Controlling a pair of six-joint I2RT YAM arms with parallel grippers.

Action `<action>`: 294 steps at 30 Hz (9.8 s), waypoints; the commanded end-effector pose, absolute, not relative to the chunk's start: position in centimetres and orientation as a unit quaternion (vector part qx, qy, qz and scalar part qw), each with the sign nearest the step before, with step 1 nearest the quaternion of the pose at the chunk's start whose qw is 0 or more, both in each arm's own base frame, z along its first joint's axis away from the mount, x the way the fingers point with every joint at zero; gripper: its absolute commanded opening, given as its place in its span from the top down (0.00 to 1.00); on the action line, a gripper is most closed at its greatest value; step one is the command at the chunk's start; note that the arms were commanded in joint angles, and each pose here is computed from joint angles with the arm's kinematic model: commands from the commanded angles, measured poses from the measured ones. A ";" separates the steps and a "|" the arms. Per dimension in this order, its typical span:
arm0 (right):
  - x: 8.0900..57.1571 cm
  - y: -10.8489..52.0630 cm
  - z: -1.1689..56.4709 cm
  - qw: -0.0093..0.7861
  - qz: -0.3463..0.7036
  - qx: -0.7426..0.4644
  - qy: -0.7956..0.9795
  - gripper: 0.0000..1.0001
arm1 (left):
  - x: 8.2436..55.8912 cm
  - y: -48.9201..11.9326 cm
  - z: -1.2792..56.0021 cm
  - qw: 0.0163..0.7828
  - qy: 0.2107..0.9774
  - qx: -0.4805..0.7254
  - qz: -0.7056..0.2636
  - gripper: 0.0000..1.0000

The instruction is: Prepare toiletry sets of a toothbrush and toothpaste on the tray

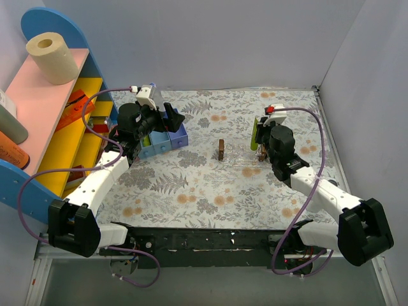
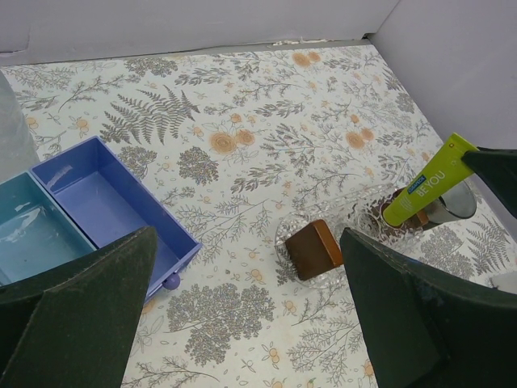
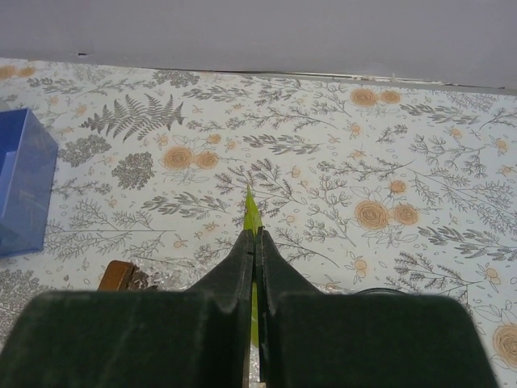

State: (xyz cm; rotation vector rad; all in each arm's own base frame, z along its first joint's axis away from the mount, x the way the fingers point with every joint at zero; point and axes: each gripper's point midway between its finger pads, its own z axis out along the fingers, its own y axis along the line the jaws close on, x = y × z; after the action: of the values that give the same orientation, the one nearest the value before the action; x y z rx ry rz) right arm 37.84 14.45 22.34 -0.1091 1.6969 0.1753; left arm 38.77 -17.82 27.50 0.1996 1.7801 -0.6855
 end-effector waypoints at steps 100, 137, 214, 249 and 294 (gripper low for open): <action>37.0 13.7 24.0 0.699 0.109 -0.022 0.706 0.22 | 39.5 -15.9 27.4 0.596 0.764 0.048 -0.244 0.02; 31.2 12.5 31.4 0.708 0.109 -0.122 0.687 0.37 | 41.5 -2.1 13.8 0.365 0.917 -0.162 0.010 0.64; 30.1 12.6 28.3 0.690 0.117 -0.140 0.701 0.37 | 41.8 -0.8 2.3 0.242 0.958 -0.148 0.041 0.74; 29.9 12.9 28.5 0.688 0.129 -0.138 0.701 0.37 | 43.4 -1.6 8.0 0.313 0.938 -0.150 0.012 0.72; 29.2 13.2 28.7 0.685 0.151 -0.131 0.700 0.37 | 43.2 -2.1 14.4 0.409 0.902 -0.141 -0.019 1.00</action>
State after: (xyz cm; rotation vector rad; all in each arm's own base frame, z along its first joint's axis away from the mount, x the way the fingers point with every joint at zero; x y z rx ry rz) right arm 29.43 13.11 27.67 -0.3006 1.6014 0.3172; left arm 43.35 -2.19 11.81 -0.3784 2.3444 -0.0301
